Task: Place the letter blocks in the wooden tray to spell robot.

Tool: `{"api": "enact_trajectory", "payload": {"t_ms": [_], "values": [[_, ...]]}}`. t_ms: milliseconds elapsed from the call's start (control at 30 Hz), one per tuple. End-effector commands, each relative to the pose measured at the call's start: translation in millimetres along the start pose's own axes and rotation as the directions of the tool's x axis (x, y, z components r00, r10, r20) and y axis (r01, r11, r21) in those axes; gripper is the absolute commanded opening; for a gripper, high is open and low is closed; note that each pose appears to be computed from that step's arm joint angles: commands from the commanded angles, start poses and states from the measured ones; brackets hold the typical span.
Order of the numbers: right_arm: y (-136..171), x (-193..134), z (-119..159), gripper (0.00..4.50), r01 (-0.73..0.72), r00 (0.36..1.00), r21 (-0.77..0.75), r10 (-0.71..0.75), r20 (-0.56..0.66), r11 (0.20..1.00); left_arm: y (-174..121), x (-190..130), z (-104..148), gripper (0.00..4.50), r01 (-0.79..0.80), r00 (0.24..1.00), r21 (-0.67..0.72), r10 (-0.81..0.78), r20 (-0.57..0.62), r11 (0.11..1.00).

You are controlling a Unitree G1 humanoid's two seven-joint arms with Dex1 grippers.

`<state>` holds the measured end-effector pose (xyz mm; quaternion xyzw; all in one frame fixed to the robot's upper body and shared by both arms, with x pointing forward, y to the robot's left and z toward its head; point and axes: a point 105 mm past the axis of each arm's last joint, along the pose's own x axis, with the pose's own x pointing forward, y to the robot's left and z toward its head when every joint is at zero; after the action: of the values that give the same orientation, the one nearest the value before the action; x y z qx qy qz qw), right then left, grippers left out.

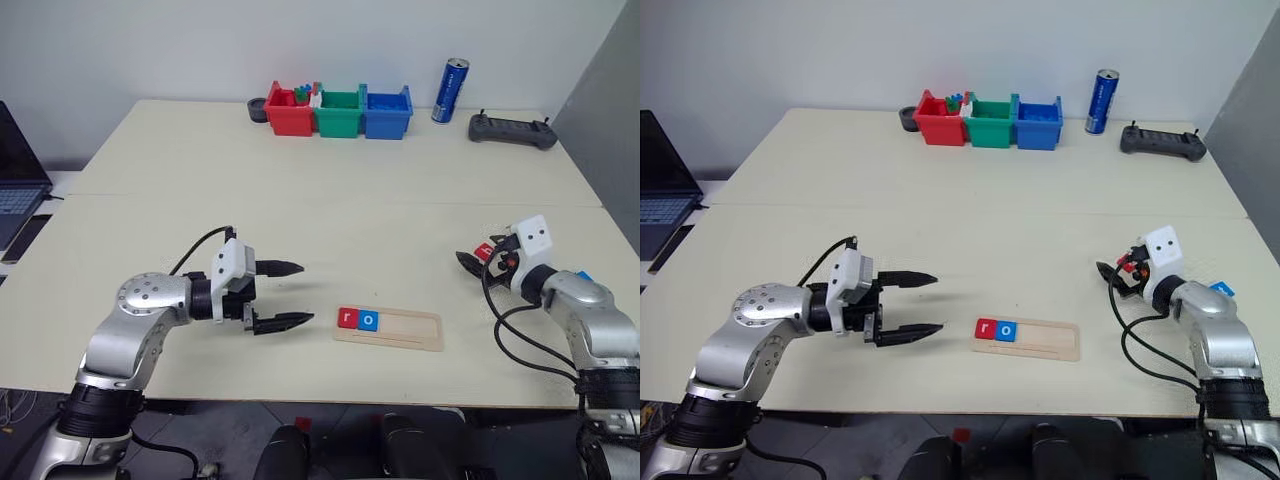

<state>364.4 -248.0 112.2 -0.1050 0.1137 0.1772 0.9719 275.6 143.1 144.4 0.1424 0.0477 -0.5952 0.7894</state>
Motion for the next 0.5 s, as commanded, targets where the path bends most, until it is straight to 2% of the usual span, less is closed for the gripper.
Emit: {"api": "enact_trajectory", "payload": {"t_ms": [33,233,433,500], "values": [[-11,2,5,4.50,-0.001,1.000,-0.032,0.002,0.023,0.999,-4,-3,13,4.48,0.005,1.000,0.050,-0.006,0.028,0.999],[-17,6,-8,4.50,-0.036,0.999,-0.012,0.036,-0.027,0.999,-9,5,28,4.48,0.031,0.998,0.075,-0.036,0.058,0.997],[-23,10,-12,4.50,-0.025,0.999,0.055,0.026,-0.022,0.998,-3,12,38,4.48,0.034,0.996,0.088,-0.041,0.080,0.996],[-23,12,-13,4.09,-0.019,0.999,0.059,0.021,-0.027,0.998,-2,14,40,4.50,0.035,0.996,0.089,-0.042,0.081,0.995]]}}
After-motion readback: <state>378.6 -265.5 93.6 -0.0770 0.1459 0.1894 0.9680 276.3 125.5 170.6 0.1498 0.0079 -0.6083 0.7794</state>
